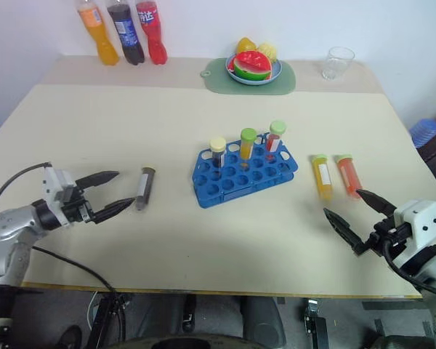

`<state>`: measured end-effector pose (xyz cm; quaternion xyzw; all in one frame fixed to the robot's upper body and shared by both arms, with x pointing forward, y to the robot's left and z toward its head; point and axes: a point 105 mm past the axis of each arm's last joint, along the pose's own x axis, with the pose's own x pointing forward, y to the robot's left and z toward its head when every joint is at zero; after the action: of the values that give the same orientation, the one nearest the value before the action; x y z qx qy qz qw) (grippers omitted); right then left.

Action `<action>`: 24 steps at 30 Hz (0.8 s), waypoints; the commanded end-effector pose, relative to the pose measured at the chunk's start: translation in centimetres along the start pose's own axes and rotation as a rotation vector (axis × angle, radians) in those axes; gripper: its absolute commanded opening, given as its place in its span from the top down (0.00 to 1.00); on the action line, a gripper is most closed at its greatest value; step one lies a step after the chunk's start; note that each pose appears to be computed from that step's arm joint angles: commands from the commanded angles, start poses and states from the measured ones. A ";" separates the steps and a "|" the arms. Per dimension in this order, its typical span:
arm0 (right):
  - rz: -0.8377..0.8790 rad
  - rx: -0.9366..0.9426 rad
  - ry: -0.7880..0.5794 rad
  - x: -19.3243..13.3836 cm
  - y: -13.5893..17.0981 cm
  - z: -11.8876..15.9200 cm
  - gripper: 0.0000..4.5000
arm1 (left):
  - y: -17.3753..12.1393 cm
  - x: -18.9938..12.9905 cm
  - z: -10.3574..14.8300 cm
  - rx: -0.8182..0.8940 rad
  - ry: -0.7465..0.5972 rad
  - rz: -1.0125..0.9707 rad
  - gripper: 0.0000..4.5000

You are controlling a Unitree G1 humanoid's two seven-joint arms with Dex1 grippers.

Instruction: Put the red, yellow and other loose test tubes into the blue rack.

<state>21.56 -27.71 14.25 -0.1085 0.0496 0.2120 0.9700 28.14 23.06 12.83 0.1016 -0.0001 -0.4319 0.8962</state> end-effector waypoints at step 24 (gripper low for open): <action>-0.008 0.108 0.097 5.1 -4.6 3.4 0.01 | -5.1 6.3 5.2 0.094 -0.169 -0.368 0.00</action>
<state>28.02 -28.71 17.88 -0.0854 0.0854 0.2009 0.9721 27.80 14.89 15.91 0.0932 -0.0645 -0.5857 0.8026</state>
